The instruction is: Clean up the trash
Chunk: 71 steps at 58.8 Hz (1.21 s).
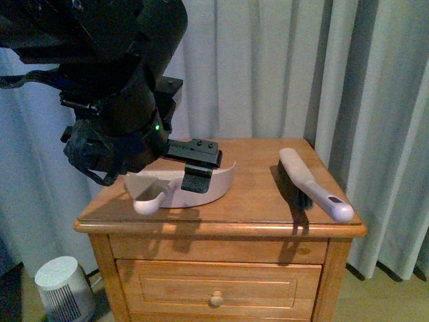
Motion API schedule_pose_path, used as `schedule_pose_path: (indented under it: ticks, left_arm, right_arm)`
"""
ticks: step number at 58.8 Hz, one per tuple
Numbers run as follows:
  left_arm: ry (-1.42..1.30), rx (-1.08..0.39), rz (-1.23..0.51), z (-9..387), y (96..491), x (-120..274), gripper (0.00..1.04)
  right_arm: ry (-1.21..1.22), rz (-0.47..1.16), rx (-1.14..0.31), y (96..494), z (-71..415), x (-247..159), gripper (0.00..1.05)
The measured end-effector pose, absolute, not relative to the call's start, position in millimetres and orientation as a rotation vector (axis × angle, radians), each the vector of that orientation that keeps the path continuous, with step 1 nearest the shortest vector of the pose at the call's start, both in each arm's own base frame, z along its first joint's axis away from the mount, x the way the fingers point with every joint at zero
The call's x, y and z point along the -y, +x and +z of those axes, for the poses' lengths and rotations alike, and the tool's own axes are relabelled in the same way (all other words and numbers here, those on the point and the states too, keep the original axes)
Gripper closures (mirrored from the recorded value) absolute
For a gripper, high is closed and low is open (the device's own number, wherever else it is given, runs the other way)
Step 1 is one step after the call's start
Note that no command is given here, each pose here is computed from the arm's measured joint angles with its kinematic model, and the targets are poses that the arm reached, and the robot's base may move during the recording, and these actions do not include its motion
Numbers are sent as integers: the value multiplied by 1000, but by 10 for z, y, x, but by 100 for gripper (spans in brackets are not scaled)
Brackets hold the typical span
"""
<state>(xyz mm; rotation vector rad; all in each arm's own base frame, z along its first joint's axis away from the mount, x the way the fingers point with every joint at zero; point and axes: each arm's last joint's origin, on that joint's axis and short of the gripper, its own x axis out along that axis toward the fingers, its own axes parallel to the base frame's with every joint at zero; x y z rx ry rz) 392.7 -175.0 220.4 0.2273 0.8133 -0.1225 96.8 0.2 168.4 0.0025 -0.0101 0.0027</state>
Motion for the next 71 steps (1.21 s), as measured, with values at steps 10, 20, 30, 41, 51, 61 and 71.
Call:
schedule_pose_path:
  ticks: [10,20,30,41,51,61,71]
  left_arm:
    - [229,-839,-112,2040,4012,1755,8]
    - [226,-865,-99,1899,4061,1740,8]
    - [224,-868,-101,1860,4080,1749,8]
    - [225,-865,-102,1840,4090,1756,38]
    - [222,-833,-120,1862,4108,1780,74]
    - [210,-802,-132,1880,4097,1777,76]
    - [191,-627,-167,2113,3977,1726,76]
  right_arm:
    - [2,3,10,968,1684,-2,7]
    - [2,3,10,968,1684,-2,7]
    - [2,3,10,968,1684,-2,7]
    - [2,3,10,968,1684,-2,7]
    - [2,3,10,968,1684,-2,7]
    - [3,3,10,968,1684,-2,7]
    - [2,3,10,968,1684,-2,7]
